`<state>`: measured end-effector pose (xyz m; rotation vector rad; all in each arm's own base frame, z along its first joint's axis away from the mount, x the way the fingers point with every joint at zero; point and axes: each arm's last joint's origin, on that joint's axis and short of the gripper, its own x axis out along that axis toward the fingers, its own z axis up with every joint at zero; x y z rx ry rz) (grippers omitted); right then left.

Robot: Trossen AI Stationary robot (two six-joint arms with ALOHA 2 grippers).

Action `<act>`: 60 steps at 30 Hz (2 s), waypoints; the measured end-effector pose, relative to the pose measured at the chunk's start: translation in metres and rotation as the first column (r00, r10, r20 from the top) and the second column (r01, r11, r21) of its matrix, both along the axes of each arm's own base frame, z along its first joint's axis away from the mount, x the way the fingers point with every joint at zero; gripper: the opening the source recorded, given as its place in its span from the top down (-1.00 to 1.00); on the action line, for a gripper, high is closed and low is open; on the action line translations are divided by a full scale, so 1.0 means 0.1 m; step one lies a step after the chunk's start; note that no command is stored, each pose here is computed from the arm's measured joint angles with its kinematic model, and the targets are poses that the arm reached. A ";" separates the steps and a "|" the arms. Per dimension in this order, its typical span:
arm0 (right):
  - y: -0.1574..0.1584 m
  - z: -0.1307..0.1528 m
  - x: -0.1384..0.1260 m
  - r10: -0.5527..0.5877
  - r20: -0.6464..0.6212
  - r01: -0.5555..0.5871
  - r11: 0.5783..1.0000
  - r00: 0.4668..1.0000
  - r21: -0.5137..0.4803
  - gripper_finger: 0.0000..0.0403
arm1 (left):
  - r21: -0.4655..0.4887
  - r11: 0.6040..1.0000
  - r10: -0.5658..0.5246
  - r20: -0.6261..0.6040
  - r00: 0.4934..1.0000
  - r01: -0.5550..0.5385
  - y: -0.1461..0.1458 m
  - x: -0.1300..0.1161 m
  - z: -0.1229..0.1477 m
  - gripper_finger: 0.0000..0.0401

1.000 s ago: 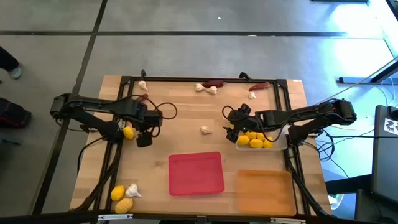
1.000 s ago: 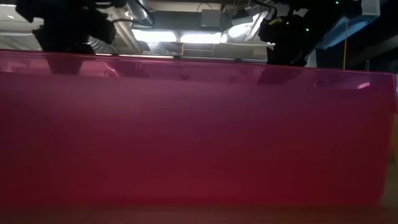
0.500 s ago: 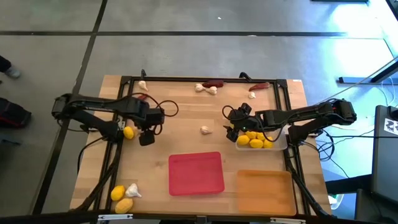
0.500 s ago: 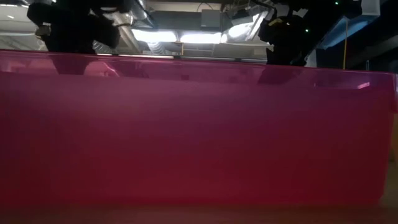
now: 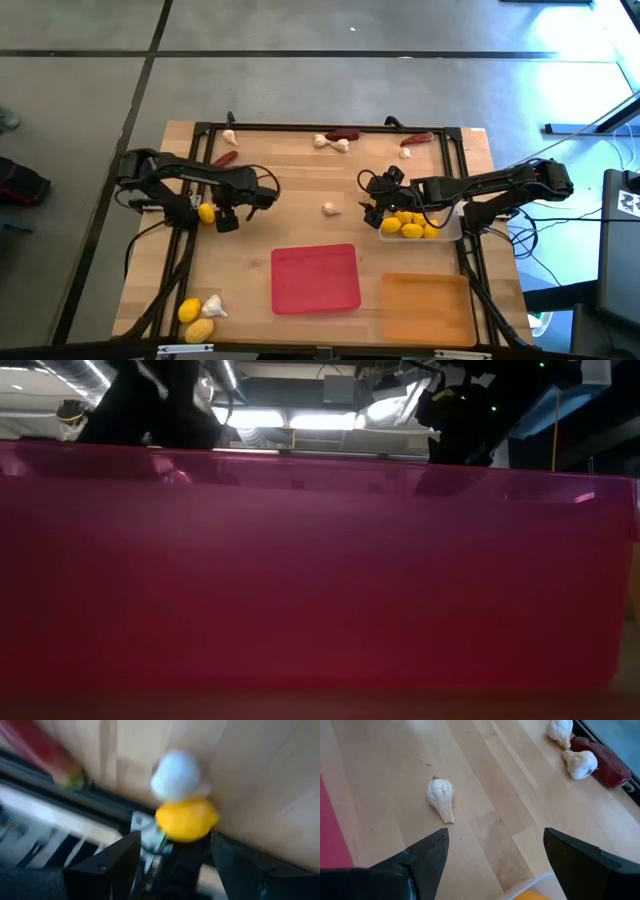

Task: Sort produce into baskets
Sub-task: Put the yellow lemon into the transparent bin

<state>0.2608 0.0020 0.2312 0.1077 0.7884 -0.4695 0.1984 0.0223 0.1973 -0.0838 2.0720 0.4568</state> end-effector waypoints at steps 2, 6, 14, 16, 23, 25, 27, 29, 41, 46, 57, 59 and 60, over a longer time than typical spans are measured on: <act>0.00 0.00 0.00 0.005 -0.001 -0.005 1.000 1.000 0.007 -0.58 | -0.010 1.000 0.002 -0.066 0.998 -0.003 -0.01 -0.04 -0.13 -0.18; 0.00 0.00 0.00 0.007 -0.004 -0.007 1.000 1.000 0.007 -0.58 | -0.018 1.000 -0.001 -0.131 0.991 -0.002 -0.02 -0.11 -0.35 -0.18; 0.00 0.00 0.00 0.008 -0.003 -0.008 1.000 1.000 0.009 -0.58 | -0.054 0.998 -0.041 -0.217 0.975 0.030 -0.05 -0.23 -0.52 -0.18; 0.00 0.00 0.00 0.008 -0.003 -0.008 1.000 1.000 0.009 -0.58 | -0.081 0.996 -0.046 -0.226 0.973 0.029 -0.06 -0.27 -0.55 -0.18; 0.00 0.00 0.00 0.008 0.000 -0.008 1.000 1.000 0.010 -0.58 | -0.108 0.994 -0.036 -0.243 0.969 0.010 -0.07 -0.27 -0.62 -0.18; 0.00 0.00 0.00 0.008 0.000 -0.008 1.000 1.000 0.010 -0.58 | -0.119 0.993 -0.041 -0.272 0.962 0.009 -0.07 -0.27 -0.68 -0.18; 0.00 0.00 0.00 0.008 0.000 -0.008 1.000 1.000 0.010 -0.58 | -0.154 0.988 -0.046 -0.291 0.955 0.001 -0.07 -0.25 -0.74 -0.18; 0.00 0.00 0.00 0.008 -0.001 -0.008 1.000 1.000 0.010 -0.58 | -0.185 0.983 -0.059 -0.291 0.955 0.004 -0.08 -0.23 -0.80 -0.18; 0.00 0.00 0.00 0.008 -0.004 -0.008 1.000 1.000 0.010 -0.58 | -0.178 0.976 -0.147 -0.135 0.980 0.122 -0.19 0.00 -0.84 -0.18; 0.00 0.00 0.00 0.012 -0.004 -0.012 1.000 1.000 0.014 -0.58 | -0.151 0.975 -0.177 -0.084 0.981 0.163 -0.29 0.16 -0.75 -0.18; 0.01 -0.01 0.00 0.018 -0.007 -0.018 1.000 1.000 0.021 -0.58 | 0.031 0.999 -0.012 0.152 0.988 0.007 -0.39 0.17 -0.22 -0.18; 0.01 -0.01 0.00 0.018 -0.007 -0.018 1.000 1.000 0.021 -0.58 | 0.076 0.997 -0.009 0.250 0.968 -0.011 -0.41 0.14 -0.11 -0.18; 0.01 -0.01 0.00 0.018 -0.007 -0.018 1.000 1.000 0.021 -0.58 | 0.102 0.995 -0.015 0.296 0.955 -0.015 -0.42 0.12 -0.05 -0.18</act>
